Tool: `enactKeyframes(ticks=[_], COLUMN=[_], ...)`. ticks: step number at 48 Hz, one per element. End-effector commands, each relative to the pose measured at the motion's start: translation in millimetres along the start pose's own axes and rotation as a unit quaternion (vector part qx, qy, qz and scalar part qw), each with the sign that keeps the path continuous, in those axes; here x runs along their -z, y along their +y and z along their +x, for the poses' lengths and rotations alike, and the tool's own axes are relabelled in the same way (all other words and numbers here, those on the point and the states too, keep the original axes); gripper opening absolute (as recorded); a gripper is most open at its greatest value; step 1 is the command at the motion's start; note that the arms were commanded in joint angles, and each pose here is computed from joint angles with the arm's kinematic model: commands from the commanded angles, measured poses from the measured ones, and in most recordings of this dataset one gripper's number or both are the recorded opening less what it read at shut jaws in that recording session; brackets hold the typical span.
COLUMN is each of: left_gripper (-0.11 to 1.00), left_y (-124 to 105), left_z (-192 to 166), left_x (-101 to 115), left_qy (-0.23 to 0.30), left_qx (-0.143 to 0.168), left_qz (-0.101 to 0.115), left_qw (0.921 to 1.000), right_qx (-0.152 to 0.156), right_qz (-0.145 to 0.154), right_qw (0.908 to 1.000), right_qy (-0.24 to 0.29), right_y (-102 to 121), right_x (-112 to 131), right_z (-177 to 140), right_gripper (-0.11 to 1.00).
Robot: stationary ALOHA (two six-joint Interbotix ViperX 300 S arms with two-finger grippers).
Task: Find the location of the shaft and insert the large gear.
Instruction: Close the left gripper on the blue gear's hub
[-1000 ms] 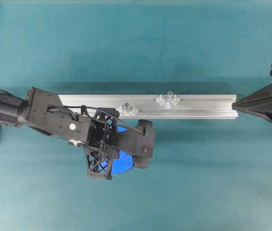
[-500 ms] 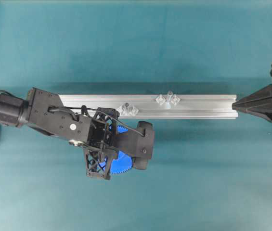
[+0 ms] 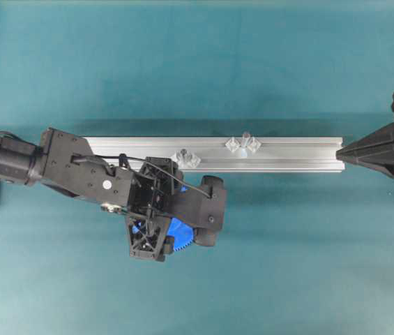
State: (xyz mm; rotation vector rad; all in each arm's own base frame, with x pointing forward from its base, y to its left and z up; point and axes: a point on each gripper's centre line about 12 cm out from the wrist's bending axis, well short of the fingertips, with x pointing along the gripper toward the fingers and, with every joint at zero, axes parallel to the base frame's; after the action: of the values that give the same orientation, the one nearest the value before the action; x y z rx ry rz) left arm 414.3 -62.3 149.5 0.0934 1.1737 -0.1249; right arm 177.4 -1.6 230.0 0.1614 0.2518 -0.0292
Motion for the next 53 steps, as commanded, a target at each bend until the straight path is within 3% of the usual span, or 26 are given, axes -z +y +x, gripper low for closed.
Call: enactKeyframes(ticks=[1,53], left_gripper=[0.94,0.93], left_y=[-2.3,6.0], left_z=[-6.6,9.3], left_x=[-3.3,1.8], left_qy=[-0.007,0.014], left_qx=[0.0,-0.004], left_qz=[0.005,-0.007], left_qw=[1.0,0.9999], right_qx=[0.001,0.003], right_qz=[0.005,0.006], right_qw=[1.0,1.0], right_qy=[-0.006,0.007], right_y=[0.1,-0.6], right_x=[-4.4,0.4], right_z=[0.6,0.2], right_gripper=[0.01,0.01])
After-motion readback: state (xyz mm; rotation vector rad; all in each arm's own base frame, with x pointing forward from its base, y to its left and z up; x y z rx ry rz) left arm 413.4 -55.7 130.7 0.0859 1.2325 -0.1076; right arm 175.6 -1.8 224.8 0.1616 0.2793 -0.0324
